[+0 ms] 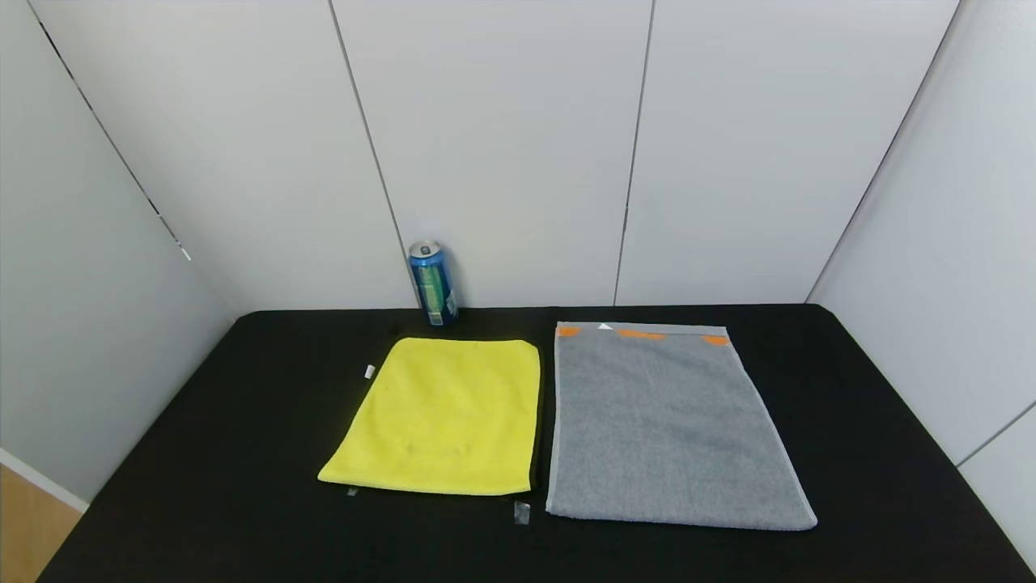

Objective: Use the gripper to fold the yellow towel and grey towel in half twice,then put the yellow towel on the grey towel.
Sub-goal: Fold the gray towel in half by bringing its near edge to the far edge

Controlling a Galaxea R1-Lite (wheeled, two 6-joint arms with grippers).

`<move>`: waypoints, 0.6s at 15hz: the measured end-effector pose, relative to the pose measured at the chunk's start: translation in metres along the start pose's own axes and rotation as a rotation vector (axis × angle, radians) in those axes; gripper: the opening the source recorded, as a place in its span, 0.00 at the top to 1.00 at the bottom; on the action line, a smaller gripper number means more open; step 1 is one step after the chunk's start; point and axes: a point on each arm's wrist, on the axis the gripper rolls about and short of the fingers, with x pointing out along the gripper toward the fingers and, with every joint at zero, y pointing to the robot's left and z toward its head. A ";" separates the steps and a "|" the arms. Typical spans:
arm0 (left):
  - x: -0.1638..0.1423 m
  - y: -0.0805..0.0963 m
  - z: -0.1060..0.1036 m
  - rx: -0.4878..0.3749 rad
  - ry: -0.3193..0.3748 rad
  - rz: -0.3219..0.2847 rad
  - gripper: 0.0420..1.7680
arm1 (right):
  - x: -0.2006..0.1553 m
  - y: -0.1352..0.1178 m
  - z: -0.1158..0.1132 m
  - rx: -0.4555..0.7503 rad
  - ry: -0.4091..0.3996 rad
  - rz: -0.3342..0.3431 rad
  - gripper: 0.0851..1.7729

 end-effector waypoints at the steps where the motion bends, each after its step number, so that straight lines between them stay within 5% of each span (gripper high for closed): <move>1: 0.000 0.000 0.000 0.005 0.000 0.000 0.03 | -0.002 0.000 0.007 0.021 -0.017 0.007 0.04; 4: -0.004 -0.001 0.012 -0.004 -0.028 -0.034 0.03 | -0.005 0.001 0.030 0.031 -0.055 0.014 0.04; 9: -0.023 -0.006 0.054 -0.002 -0.047 -0.226 0.03 | 0.001 0.004 0.084 0.034 -0.091 0.055 0.04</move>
